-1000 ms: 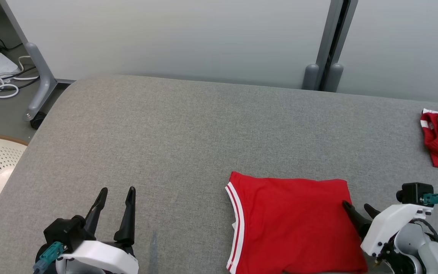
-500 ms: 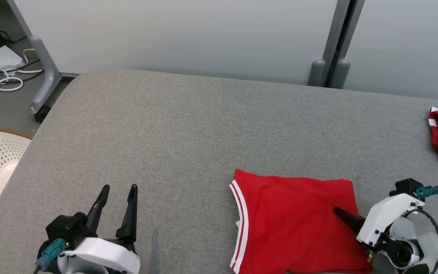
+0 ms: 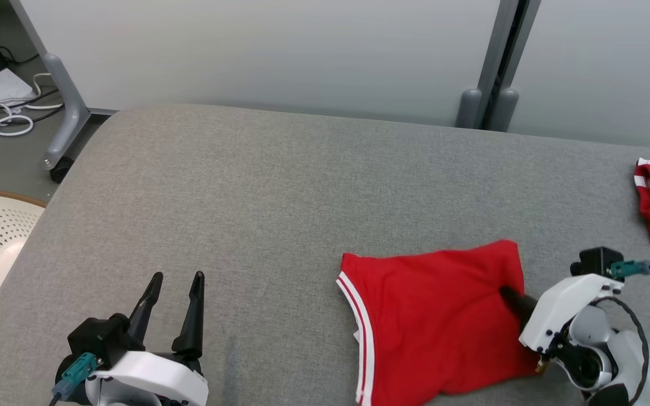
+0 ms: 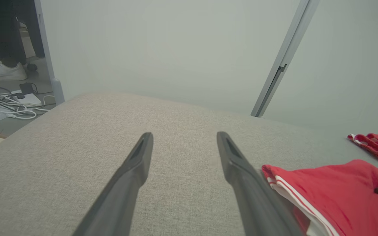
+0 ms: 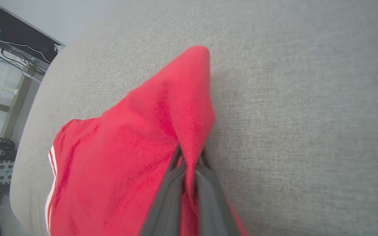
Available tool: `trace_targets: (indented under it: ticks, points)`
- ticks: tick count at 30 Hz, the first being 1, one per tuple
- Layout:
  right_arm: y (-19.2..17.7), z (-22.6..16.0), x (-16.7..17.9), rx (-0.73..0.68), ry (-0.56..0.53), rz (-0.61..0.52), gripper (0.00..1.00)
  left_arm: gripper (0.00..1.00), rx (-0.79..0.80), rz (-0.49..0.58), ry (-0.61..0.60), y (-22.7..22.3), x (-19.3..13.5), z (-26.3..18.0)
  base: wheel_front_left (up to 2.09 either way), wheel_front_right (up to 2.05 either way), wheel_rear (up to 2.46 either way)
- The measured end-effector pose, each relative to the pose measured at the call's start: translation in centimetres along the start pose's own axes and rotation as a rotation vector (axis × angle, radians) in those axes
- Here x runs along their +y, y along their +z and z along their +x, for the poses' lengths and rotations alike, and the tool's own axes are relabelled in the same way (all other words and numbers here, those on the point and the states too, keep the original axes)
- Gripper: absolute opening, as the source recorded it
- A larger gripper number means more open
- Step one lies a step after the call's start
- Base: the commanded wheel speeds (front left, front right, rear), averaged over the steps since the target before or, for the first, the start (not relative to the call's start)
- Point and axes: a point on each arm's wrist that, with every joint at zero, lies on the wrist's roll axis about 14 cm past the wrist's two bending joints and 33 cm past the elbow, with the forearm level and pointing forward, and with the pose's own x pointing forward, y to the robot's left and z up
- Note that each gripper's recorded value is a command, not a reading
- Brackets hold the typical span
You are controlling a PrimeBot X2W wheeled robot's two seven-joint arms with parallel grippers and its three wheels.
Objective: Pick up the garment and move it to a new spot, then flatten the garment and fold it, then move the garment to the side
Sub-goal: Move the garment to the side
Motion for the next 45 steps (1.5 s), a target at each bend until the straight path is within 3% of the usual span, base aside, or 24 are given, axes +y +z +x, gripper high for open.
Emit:
trace_targets:
  ticks: [10,15,32,38,45]
  points:
    - [8.3,-0.3,-0.8,-0.182,-0.028,-0.269,0.0,1.0,0.028,0.006,-0.064,-0.9,-1.9,2.2,0.0,0.0,0.0]
    - [13.6,-0.4,-2.9,-0.281,-0.088,-0.356,0.0,1.0,0.03,0.007,-0.116,-1.1,-3.6,4.3,0.0,0.0,0.0]
    - [23.8,-0.8,-14.3,-0.402,-0.371,-0.443,0.0,1.0,0.131,0.025,-0.22,-6.2,-6.1,10.6,0.0,0.0,0.0]
    - [25.6,-2.1,-19.0,-0.415,-0.514,-0.444,0.0,1.0,0.163,0.029,-0.23,-7.9,-6.2,11.6,0.0,0.0,0.0]
    - [26.4,-1.7,-21.5,-0.393,-0.61,-0.485,0.0,1.0,0.188,0.036,-0.239,-9.3,-6.0,12.4,0.0,0.0,0.0]
